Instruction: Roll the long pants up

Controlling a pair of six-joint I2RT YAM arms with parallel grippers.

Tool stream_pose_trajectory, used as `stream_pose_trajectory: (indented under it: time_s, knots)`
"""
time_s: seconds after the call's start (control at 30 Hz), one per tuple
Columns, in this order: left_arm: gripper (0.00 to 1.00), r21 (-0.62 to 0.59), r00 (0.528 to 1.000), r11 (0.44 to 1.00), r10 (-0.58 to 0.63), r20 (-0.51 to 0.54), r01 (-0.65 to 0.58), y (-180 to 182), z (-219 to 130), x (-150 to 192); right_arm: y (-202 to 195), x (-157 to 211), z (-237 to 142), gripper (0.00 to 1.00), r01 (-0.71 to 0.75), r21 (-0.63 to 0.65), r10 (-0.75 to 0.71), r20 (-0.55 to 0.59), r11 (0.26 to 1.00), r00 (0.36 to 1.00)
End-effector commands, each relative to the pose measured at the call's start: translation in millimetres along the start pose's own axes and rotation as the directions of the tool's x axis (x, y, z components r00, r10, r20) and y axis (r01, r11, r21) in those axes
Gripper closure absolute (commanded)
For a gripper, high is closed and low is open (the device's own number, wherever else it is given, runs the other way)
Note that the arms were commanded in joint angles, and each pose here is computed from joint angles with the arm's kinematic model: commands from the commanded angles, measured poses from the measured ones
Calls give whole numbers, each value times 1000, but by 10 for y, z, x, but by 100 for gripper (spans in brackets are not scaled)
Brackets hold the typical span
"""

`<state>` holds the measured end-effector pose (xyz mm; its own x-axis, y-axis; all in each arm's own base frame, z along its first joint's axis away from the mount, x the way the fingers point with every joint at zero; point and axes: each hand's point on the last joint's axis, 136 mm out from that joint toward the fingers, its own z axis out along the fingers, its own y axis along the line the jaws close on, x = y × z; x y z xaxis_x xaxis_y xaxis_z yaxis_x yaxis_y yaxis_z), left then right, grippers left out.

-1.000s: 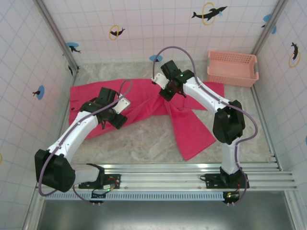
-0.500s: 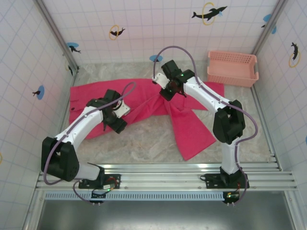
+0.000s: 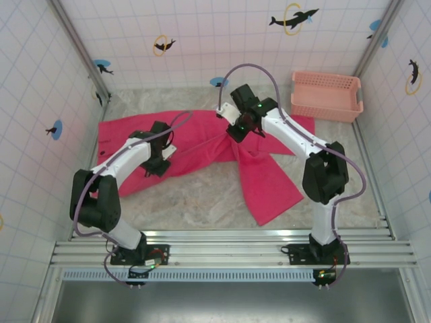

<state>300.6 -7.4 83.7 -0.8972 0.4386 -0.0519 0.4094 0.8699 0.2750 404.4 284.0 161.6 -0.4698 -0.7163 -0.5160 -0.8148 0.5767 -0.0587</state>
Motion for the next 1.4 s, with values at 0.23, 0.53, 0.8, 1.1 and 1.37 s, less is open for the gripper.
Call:
stream_pose_trajectory:
  time_s: [0.23, 0.53, 0.8, 1.1, 1.37]
  knots:
    - [100, -141, 989, 985, -80, 124, 98, 505, -557, -109, -229, 146, -398, 100, -59, 80, 58, 22, 995, 998]
    - [100, -331, 952, 936, -8, 306, 115, 1383, -1333, -1135, -328, 279, -467, 100, -99, 108, 104, -47, 989, 993]
    - [100, -298, 961, 952, 144, 235, -69, 1471, -819, -1854, -845, 189, -173, 100, -197, 122, 205, -57, 973, 977]
    - [100, -170, 976, 972, 185, 117, -164, 1452, 142, -1934, -1566, 102, 495, 99, -350, 139, 363, -80, 926, 928]
    - [36, -156, 984, 979, 146, 102, -129, 1507, 576, -2121, -1882, 238, 846, 61, -510, 150, 518, -13, 847, 856]
